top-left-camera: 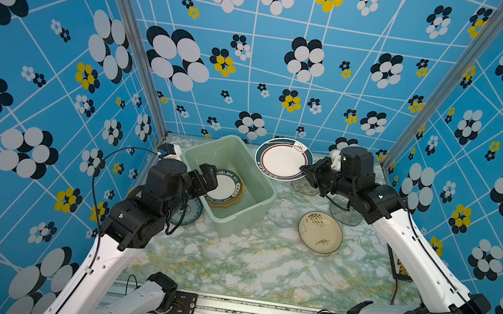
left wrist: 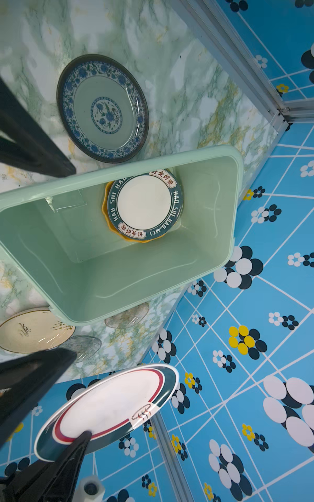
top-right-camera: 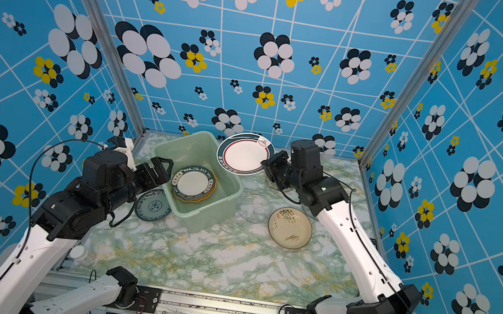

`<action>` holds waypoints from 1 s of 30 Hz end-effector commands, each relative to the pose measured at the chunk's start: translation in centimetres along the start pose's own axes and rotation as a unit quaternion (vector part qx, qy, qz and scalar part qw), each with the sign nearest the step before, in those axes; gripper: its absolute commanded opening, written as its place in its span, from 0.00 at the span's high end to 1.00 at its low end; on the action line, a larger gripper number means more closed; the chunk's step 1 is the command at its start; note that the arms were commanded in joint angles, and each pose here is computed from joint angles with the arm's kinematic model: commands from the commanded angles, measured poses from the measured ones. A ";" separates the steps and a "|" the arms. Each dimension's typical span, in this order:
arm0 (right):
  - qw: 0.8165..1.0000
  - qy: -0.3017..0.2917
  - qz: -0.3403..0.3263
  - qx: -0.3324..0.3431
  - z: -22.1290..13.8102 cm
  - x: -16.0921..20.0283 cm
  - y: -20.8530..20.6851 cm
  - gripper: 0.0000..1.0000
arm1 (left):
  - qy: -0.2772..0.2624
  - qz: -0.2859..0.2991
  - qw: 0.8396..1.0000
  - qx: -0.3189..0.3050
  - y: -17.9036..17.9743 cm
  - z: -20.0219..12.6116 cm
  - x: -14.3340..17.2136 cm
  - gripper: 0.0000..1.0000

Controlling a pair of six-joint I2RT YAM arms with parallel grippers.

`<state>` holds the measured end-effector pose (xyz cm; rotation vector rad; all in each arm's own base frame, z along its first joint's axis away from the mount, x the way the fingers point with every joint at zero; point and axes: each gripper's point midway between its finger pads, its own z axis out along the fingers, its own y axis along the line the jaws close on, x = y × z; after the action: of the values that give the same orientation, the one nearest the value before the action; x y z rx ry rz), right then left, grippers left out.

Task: Place the plates into the plastic bin on the countertop
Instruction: Place the plate in the plastic bin.

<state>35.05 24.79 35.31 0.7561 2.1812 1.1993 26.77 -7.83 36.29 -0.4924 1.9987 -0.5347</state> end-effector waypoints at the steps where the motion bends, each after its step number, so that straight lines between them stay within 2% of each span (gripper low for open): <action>1: 0.997 -0.049 0.063 -0.022 1.0 -0.2 2.2 1.00 | 0.003 -0.001 1.000 -0.006 0.5 -0.2 -0.1 0.01; 6: 0.990 -0.073 0.118 -0.018 4.0 2.0 2.2 1.00 | 0.001 -0.008 1.000 -0.007 0.6 -0.3 -0.4 0.01; 8: 0.986 -0.085 0.136 -0.044 4.4 2.6 4.1 1.00 | 0.000 -0.009 1.000 -0.008 0.7 -0.5 -0.5 0.01; 16: 0.972 -0.099 0.213 -0.011 8.2 7.0 4.5 1.00 | -0.004 -0.008 1.000 -0.023 1.8 -1.8 -0.8 0.01; 24: 0.969 -0.108 0.221 0.019 12.0 9.5 5.2 1.00 | -0.030 -0.006 0.999 -0.042 2.9 -3.3 -1.9 0.01; 30: 0.965 -0.107 0.233 0.047 15.1 11.4 4.6 1.00 | -0.061 0.019 0.996 -0.070 4.1 -5.2 -3.0 0.01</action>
<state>38.37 43.33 30.21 1.3822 1.9785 1.1981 23.98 -3.63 37.31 -0.5654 1.9635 -0.4255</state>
